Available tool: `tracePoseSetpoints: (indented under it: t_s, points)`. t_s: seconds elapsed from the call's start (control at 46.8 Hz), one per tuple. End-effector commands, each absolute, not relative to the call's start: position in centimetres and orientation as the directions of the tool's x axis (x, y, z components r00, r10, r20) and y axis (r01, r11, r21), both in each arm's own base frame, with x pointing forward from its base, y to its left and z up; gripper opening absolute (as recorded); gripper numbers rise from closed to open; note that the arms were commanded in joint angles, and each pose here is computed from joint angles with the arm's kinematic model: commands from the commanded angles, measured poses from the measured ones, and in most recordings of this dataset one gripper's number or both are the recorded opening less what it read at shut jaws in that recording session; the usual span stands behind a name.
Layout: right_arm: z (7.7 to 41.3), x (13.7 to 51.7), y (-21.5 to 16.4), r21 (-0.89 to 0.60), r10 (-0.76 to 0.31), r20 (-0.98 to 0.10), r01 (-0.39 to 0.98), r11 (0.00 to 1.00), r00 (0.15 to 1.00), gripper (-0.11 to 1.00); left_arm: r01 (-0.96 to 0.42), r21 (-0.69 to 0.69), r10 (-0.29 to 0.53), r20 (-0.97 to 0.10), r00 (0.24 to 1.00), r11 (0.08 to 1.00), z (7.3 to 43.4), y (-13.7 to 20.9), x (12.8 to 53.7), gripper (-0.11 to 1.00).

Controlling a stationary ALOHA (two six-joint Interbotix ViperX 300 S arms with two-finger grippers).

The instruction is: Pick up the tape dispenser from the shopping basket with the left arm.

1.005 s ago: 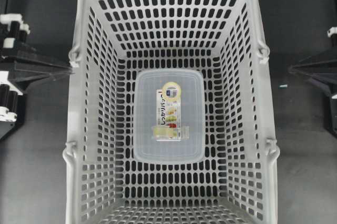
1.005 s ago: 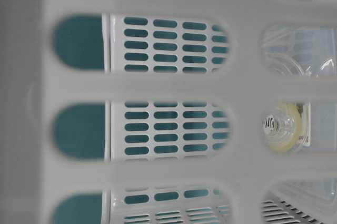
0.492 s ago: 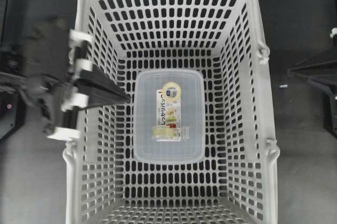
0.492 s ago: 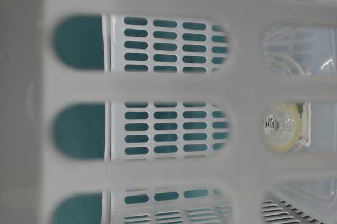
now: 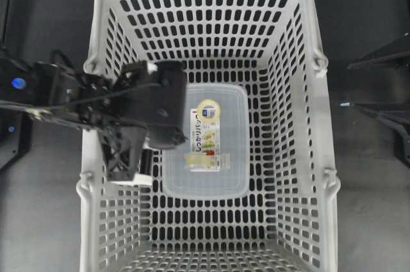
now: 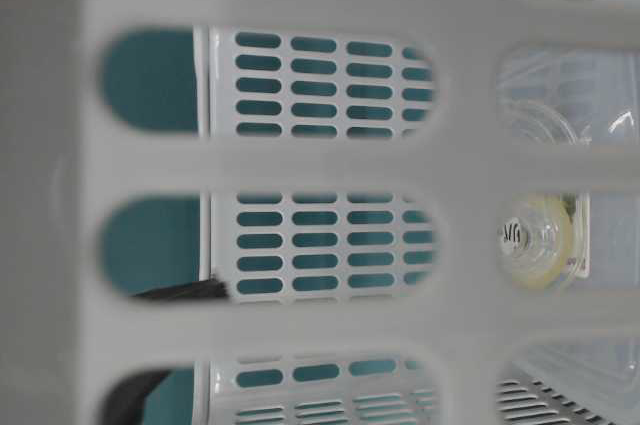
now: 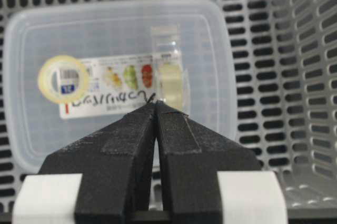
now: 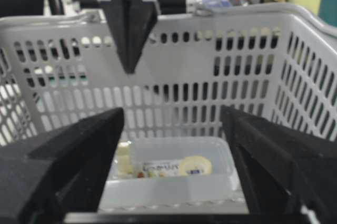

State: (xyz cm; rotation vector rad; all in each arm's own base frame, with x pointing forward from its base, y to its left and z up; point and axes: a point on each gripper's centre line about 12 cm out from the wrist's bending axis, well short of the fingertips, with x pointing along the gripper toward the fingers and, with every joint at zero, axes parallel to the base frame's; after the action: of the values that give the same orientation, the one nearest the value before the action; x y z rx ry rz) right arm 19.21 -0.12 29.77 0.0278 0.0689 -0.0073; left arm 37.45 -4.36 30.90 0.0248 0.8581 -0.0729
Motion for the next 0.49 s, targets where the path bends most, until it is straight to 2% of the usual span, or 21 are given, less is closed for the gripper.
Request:
tracePoseSetpoints:
  t_s: [0.0, 0.107, 0.15, 0.235, 0.364, 0.47]
  points:
    - [30.8, 19.4, -0.1, 0.032, -0.007, -0.040, 0.008, 0.999, 0.999, 0.70, 0.081, -0.003, -0.057, -0.737, 0.673, 0.997, 32.0, -4.6, 37.9, 0.00]
    - [30.8, 19.4, -0.1, 0.032, -0.007, -0.037, 0.008, 0.999, 0.999, 0.70, 0.076, -0.008, -0.057, -0.745, 0.664, 0.997, 31.6, -4.6, 38.4, 0.01]
    - [30.8, 19.4, -0.1, 0.032, -0.007, -0.035, 0.008, 0.999, 0.999, 0.70, 0.073, -0.009, -0.055, -0.751, 0.659, 0.997, 31.4, -4.6, 38.8, 0.06]
    - [30.9, 19.4, -0.1, 0.032, -0.007, -0.031, 0.008, 0.999, 1.000, 0.70, 0.077, -0.008, -0.056, -0.761, 0.647, 0.997, 30.8, -4.9, 39.6, 0.27]
    - [30.9, 19.4, -0.1, 0.032, -0.007, -0.026, 0.008, 0.999, 1.000, 0.70, 0.055, -0.020, -0.049, -0.802, 0.596, 0.998, 28.8, -5.1, 41.0, 0.67]
    - [30.8, 19.4, -0.1, 0.032, -0.007, -0.031, 0.008, 0.999, 1.000, 0.70, 0.021, -0.036, -0.041, -0.837, 0.546, 0.999, 26.9, -5.2, 41.9, 0.88]
